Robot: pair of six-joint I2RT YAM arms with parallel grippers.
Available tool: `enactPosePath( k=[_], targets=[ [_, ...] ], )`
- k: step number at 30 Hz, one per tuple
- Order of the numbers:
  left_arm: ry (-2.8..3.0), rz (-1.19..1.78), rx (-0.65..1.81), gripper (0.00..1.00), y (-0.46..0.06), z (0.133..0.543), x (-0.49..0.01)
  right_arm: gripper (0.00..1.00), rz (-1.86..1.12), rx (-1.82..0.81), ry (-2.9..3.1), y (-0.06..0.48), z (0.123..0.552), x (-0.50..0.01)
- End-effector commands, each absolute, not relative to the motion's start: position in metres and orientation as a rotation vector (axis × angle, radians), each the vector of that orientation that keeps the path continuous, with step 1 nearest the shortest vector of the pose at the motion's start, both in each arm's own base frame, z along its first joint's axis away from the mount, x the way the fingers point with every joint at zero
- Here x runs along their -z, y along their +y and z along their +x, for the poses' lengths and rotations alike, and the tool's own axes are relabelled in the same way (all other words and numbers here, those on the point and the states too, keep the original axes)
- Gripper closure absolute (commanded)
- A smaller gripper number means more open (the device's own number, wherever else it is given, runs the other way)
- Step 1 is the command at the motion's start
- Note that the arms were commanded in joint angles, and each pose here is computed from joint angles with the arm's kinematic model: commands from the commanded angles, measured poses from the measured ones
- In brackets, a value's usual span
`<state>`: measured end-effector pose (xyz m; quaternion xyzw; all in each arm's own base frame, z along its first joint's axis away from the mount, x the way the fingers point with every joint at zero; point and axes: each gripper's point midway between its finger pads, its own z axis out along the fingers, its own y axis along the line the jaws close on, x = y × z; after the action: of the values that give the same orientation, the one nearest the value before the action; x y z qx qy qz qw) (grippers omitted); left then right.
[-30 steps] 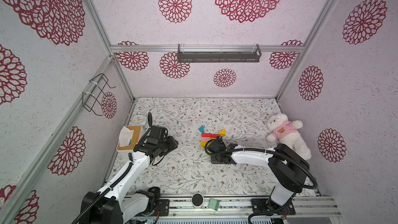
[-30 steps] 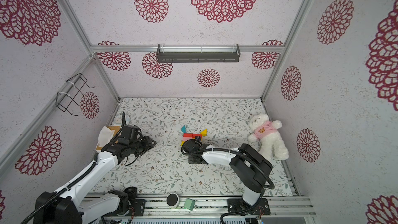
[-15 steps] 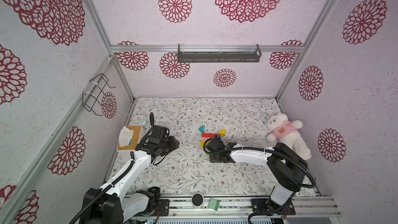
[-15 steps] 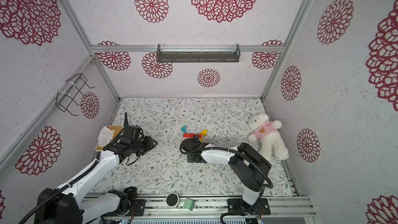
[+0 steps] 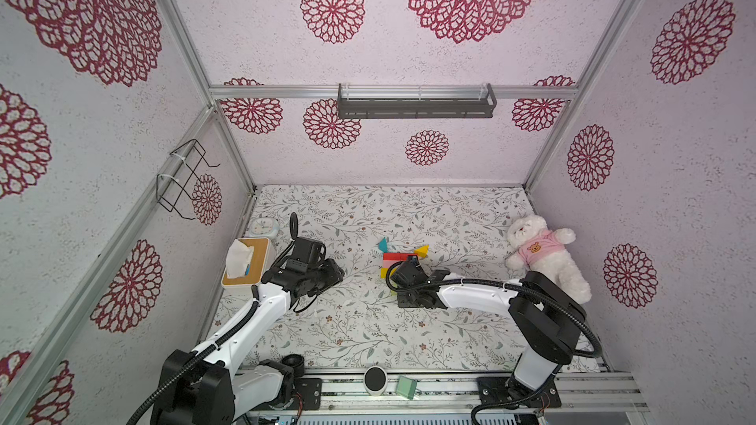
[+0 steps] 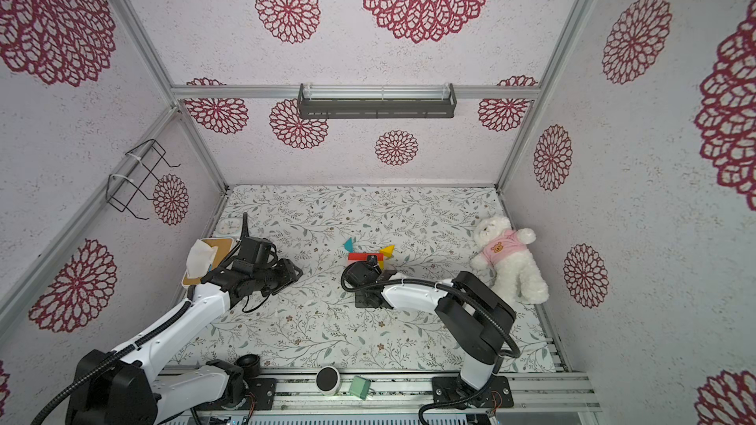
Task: Assemble a carrot with building blocks
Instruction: Assemble the building block at the center of the board.
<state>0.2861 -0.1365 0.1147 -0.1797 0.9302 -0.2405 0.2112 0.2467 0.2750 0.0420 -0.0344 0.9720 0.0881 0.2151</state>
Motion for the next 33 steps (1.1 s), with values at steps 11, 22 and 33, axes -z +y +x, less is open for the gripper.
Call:
enactPosePath(
  k=[11,22,33],
  targets=[
    [2.691,-0.268,0.776,0.72,-0.22,0.292,-0.079,0.78,0.155,-0.474,2.571,0.218,0.275,-0.095],
    [2.774,-0.224,0.784,0.94,-0.268,0.307,-0.044,0.8,0.15,-0.501,2.548,0.208,0.284,-0.096],
    [2.847,-0.239,0.734,0.95,-0.281,0.301,-0.02,0.8,0.149,-0.551,2.541,0.21,0.281,-0.093]
  ],
)
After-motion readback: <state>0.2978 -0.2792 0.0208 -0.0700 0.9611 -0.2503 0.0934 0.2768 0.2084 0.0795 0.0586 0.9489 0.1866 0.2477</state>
